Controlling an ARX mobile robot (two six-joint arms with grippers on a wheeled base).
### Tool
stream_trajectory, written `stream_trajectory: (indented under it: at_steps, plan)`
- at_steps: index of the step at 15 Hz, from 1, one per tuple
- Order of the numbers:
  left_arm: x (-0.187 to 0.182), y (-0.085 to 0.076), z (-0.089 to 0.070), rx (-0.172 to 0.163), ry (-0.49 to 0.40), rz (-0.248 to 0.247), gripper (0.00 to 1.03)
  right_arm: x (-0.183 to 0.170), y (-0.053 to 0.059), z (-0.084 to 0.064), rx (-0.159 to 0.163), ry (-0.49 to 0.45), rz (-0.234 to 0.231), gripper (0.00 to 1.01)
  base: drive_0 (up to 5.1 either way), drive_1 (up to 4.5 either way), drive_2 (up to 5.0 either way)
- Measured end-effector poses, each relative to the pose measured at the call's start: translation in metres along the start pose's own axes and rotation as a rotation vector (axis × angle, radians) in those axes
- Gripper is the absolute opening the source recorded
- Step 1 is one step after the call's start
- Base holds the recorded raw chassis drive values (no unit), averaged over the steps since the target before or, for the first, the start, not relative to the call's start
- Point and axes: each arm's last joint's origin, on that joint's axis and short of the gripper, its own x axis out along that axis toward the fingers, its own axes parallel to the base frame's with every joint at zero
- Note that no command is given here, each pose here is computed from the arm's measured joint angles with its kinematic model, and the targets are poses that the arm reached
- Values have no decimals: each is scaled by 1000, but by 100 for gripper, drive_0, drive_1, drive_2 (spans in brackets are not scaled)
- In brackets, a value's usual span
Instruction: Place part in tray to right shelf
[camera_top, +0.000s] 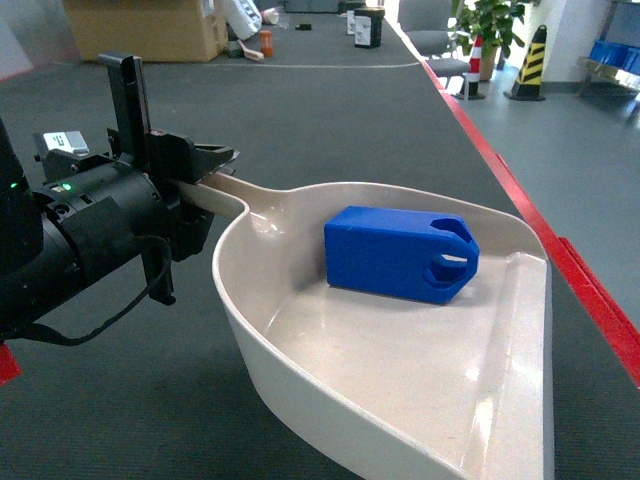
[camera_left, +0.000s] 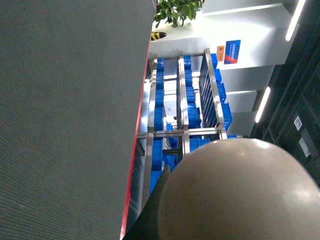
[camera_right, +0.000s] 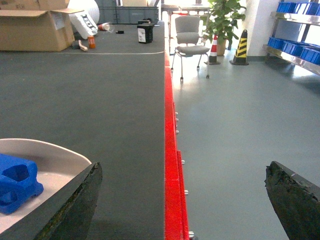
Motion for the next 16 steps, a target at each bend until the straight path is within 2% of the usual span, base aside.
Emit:
stream_trajectory:
  at_steps: [16]
  plan:
    - [0, 0, 0, 0, 2, -1, 12, 0, 0, -1, 0, 2, 0, 98, 473, -273, -273]
